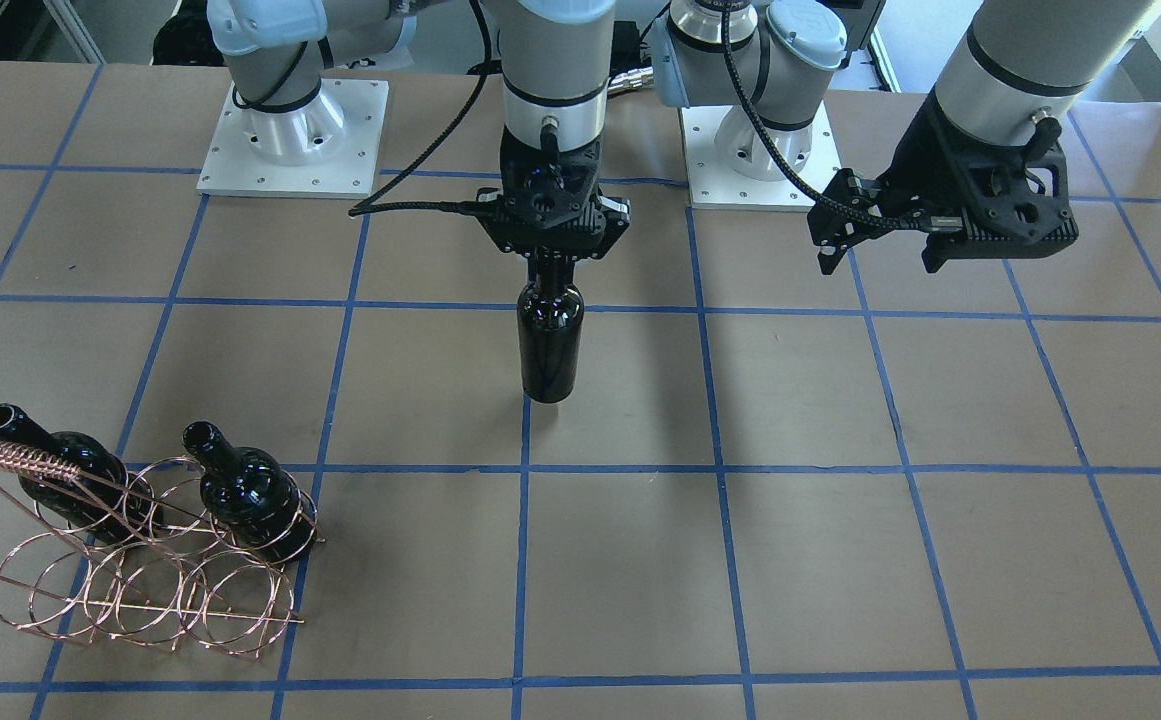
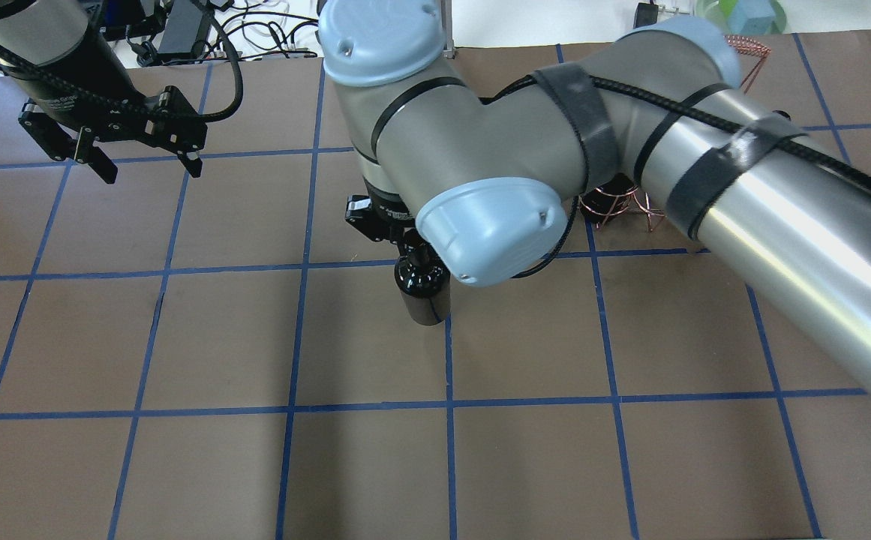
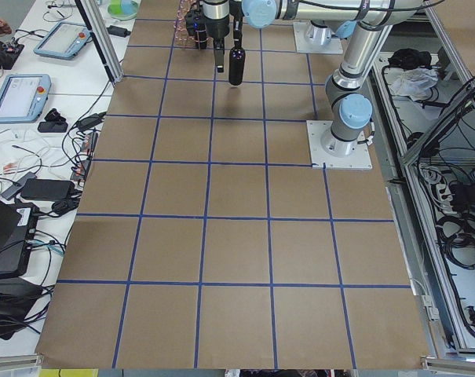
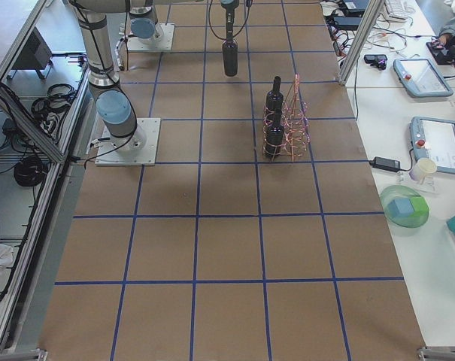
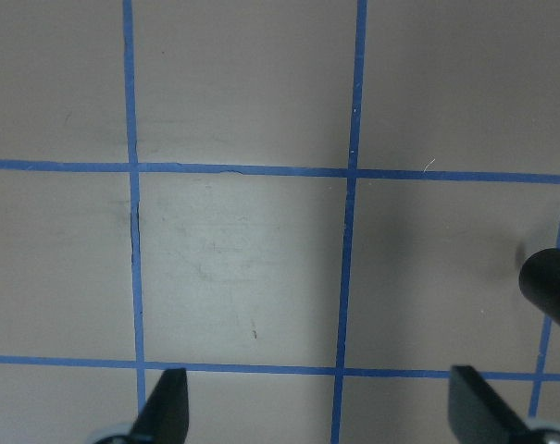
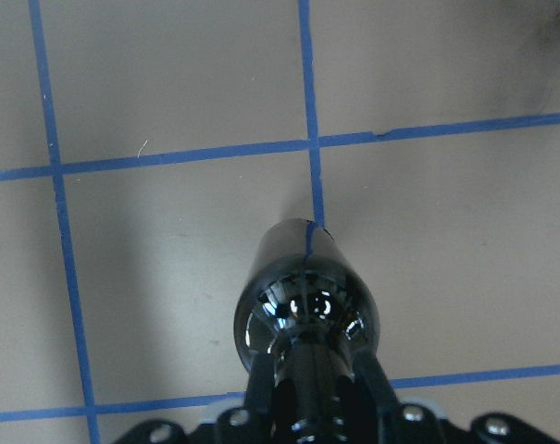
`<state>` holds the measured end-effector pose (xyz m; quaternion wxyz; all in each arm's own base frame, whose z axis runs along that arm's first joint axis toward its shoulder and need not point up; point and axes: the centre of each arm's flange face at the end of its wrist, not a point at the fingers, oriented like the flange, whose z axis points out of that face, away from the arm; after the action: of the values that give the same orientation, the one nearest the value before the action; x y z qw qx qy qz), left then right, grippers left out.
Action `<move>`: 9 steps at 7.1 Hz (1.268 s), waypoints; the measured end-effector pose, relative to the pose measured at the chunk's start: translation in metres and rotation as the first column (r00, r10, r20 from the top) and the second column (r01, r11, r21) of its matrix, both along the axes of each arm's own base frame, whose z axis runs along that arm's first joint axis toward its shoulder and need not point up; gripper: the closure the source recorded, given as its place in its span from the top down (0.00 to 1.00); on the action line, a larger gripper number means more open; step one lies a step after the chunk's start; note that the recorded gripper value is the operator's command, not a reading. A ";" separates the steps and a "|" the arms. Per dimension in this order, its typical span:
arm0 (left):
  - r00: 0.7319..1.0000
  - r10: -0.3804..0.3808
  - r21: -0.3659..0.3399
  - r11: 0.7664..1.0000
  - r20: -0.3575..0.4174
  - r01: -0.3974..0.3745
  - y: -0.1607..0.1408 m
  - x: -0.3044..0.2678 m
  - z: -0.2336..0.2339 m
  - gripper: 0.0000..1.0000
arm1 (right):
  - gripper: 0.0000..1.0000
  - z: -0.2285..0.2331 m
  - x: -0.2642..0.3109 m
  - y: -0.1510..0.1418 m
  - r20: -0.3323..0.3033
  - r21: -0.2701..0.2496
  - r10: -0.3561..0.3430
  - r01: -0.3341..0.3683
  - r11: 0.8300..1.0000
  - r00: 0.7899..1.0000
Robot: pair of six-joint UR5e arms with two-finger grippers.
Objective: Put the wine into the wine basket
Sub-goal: 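Lift the bottle with the right gripper over the copper wine rack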
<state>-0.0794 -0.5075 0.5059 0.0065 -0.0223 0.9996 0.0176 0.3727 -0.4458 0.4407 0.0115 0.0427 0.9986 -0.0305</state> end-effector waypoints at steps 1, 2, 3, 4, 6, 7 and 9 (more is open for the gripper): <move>1.000 0.000 0.000 1.000 0.000 0.000 0.000 0.000 0.000 1.00 | 0.02 0.024 -0.039 -0.010 0.002 -0.014 -0.004 0.004 1.000 1.000; 1.000 0.000 0.000 1.000 0.000 0.000 0.000 0.000 0.000 1.00 | 0.01 0.044 -0.088 -0.022 -0.009 -0.008 -0.013 0.013 1.000 1.000; 1.000 0.001 0.000 1.000 0.000 -0.001 0.000 0.000 0.000 1.00 | 0.01 0.063 -0.141 -0.034 -0.026 0.009 -0.004 0.004 1.000 1.000; 1.000 0.000 0.001 1.000 0.000 0.000 0.000 0.000 0.000 1.00 | 0.01 0.082 -0.197 -0.047 -0.038 0.021 0.023 -0.022 1.000 0.999; 1.000 0.003 0.013 1.000 -0.001 -0.003 0.001 0.000 -0.001 1.00 | 0.02 0.113 -0.290 -0.066 -0.052 0.012 0.072 -0.071 0.997 0.996; 1.000 0.004 0.016 1.000 -0.002 -0.004 0.002 0.000 -0.001 1.00 | 0.01 0.122 -0.313 -0.077 -0.058 -0.003 0.084 -0.084 0.996 0.995; 1.000 0.004 0.018 1.000 -0.002 -0.004 0.002 0.000 -0.002 1.00 | 0.01 0.123 -0.329 -0.111 -0.056 -0.014 0.095 -0.096 0.995 0.994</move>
<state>-0.0796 -0.5056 0.5040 0.0058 -0.0245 0.9993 0.0268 0.0440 -0.5565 0.5637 -0.0144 -0.0059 0.9991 -0.0393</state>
